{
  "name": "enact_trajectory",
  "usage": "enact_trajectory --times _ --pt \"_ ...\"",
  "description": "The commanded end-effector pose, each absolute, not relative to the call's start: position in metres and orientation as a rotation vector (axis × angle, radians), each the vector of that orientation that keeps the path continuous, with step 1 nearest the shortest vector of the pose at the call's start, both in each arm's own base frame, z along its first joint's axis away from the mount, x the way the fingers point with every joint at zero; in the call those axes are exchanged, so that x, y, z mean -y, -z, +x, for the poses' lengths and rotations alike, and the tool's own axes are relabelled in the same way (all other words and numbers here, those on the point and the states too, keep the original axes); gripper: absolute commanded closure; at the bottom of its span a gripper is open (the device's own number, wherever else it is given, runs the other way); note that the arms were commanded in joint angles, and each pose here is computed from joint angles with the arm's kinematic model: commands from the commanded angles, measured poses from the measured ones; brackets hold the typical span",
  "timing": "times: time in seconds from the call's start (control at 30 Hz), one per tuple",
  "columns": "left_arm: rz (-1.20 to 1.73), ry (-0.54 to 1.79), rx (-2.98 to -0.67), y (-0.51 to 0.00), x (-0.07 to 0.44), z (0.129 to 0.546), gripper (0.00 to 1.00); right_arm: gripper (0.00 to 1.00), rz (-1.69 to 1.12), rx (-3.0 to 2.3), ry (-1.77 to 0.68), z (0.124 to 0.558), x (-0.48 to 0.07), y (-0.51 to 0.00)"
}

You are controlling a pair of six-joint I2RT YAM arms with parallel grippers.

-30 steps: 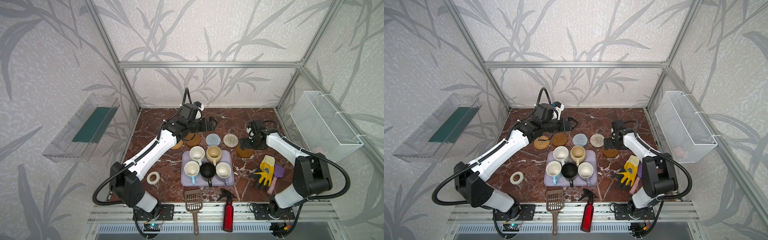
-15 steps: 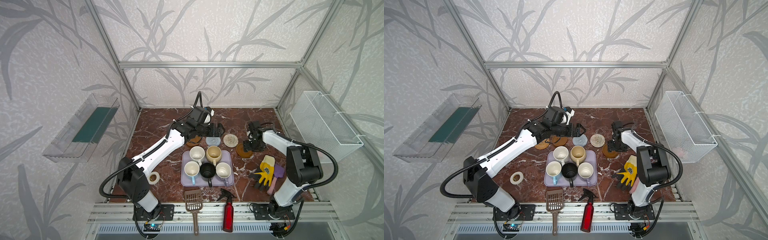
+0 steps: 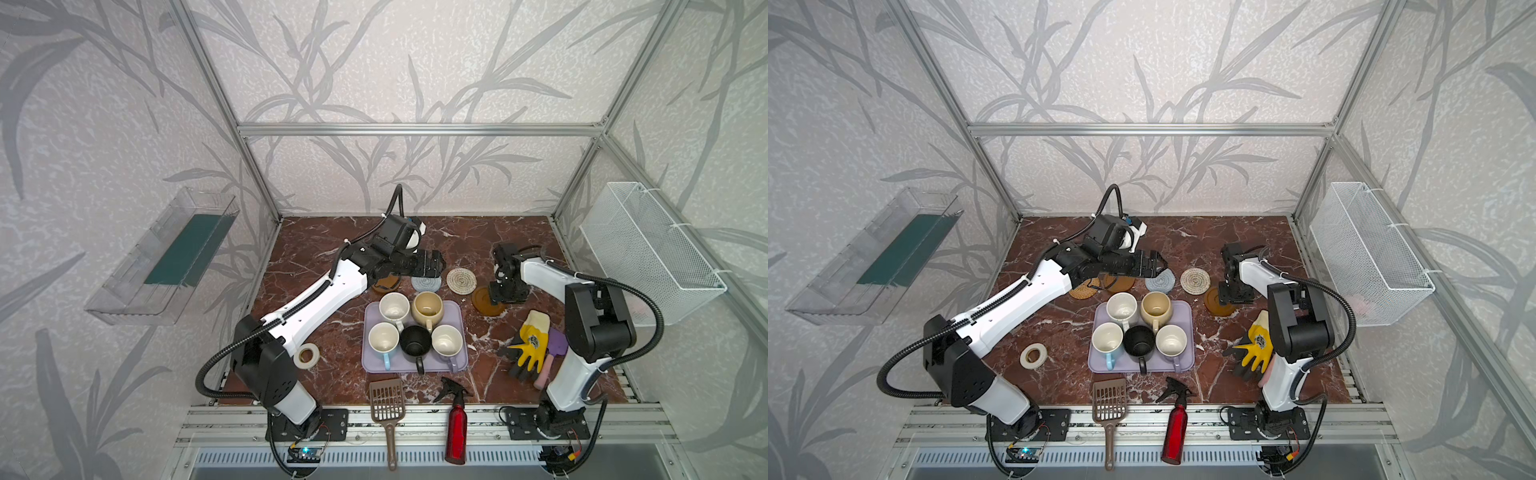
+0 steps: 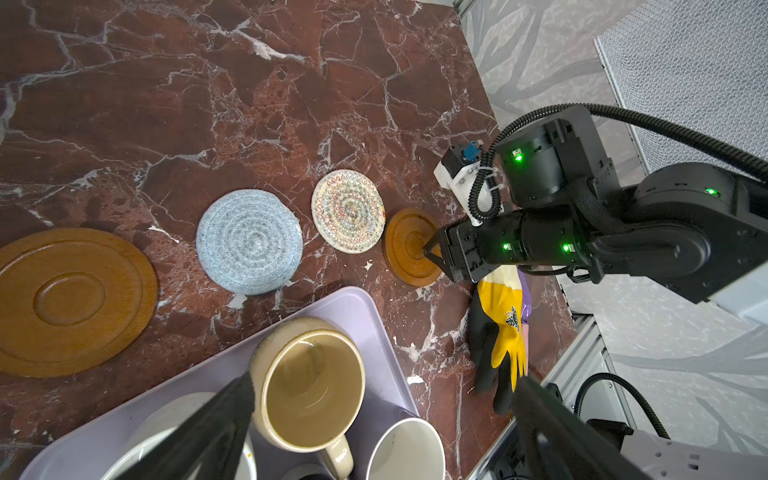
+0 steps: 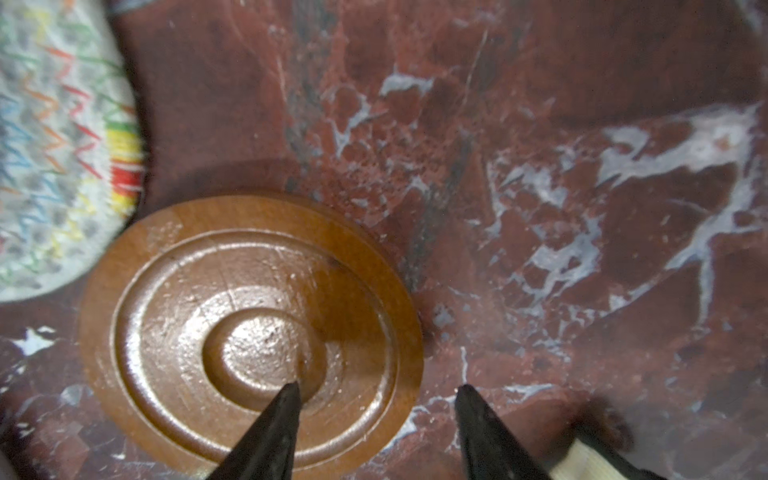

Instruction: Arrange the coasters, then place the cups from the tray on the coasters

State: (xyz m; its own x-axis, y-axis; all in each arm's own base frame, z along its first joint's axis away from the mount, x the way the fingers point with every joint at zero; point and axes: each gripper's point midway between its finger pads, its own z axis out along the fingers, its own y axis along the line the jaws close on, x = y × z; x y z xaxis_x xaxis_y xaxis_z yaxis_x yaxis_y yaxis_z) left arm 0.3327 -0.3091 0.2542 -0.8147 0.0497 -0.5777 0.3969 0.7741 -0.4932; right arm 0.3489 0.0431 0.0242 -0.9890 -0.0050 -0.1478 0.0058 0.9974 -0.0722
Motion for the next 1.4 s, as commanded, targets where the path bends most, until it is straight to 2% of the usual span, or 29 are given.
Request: enact_trajectory --times 0.0,0.13,0.77,1.07,1.37 --pt "0.35 0.82 -2.38 -0.265 0.303 0.329 0.01 0.42 -0.001 -3.031 0.152 0.348 -0.037 -0.021" --pt "0.35 0.811 -2.376 -0.265 0.3 0.328 0.01 0.44 0.012 -3.029 0.248 0.351 -0.025 -0.023" --pt "0.299 0.803 -2.369 -0.258 0.278 0.333 0.01 0.45 0.001 -3.063 0.323 0.402 -0.011 -0.017" --pt "0.278 0.826 -2.361 -0.257 0.276 0.338 0.01 0.44 0.032 -2.983 0.211 0.392 -0.02 -0.05" --pt "0.242 0.854 -2.304 -0.267 0.272 0.336 0.01 0.42 0.041 -3.015 0.177 0.372 -0.023 -0.037"
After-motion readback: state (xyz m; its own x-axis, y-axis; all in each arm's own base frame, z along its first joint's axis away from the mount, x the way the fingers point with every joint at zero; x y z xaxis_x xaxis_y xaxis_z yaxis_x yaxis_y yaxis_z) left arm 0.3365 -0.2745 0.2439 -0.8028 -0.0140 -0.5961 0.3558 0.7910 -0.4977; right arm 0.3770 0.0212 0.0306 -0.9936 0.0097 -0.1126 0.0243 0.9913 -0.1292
